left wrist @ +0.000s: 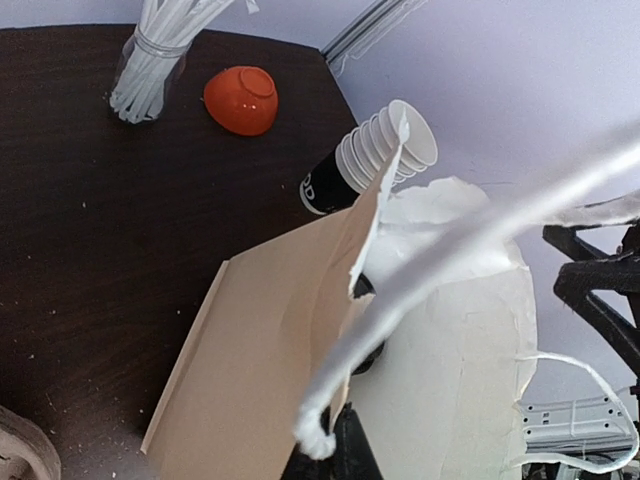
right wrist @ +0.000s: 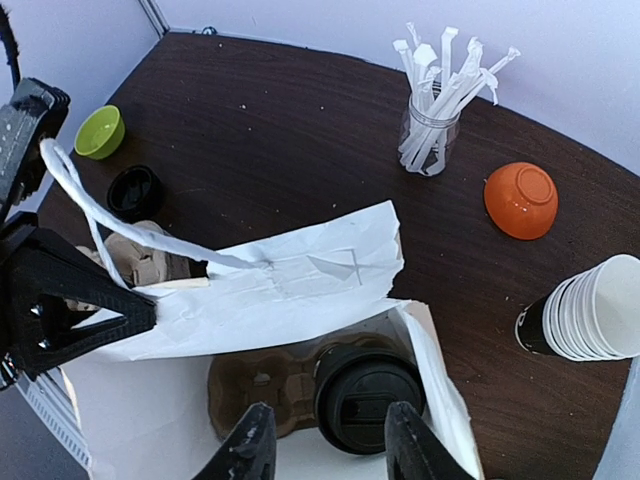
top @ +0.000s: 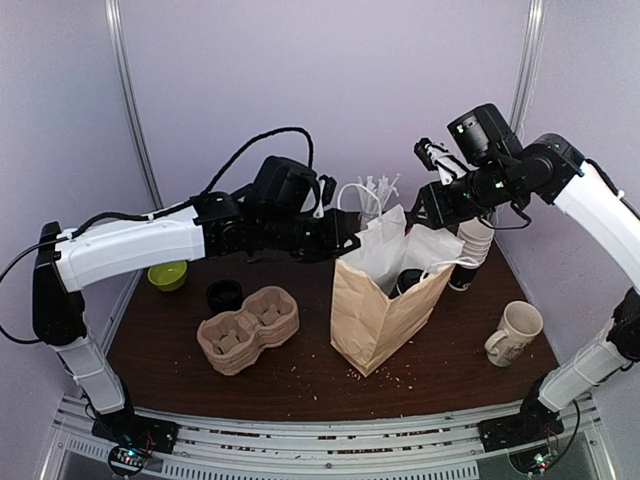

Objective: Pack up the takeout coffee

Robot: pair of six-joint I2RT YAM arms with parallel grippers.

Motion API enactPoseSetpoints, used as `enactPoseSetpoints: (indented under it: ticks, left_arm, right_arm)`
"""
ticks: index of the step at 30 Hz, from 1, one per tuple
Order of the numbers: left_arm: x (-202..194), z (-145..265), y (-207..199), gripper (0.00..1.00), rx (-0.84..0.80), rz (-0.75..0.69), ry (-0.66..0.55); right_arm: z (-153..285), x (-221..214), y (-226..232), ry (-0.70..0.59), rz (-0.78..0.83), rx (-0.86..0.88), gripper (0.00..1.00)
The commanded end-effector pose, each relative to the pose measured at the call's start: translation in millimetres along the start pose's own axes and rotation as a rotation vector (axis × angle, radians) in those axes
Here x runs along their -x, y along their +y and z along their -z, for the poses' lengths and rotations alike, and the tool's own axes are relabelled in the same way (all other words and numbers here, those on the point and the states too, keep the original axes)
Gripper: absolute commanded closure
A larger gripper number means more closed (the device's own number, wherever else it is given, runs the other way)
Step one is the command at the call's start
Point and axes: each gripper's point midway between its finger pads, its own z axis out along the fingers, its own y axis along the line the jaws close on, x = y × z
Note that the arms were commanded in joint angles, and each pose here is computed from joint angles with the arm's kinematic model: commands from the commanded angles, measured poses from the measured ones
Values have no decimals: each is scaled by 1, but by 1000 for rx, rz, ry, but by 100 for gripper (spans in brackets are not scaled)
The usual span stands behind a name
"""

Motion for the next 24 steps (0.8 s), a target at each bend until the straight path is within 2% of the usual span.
enactPoseSetpoints:
  ticks: [1, 7, 11, 24]
  left_arm:
    - [10, 5, -21, 100, -76, 131, -10]
    - [5, 1, -12, 100, -41, 176, -15]
    - [3, -3, -7, 100, -21, 175, -17]
    - [0, -8, -2, 100, 1, 112, -22]
  right_arm:
    - [-6, -14, -7, 71, 15, -39, 68]
    - [-25, -26, -6, 133, 33, -43, 85]
    - [-35, -37, 0, 177, 44, -15, 90]
    - [-60, -90, -2, 339, 107, -31, 92]
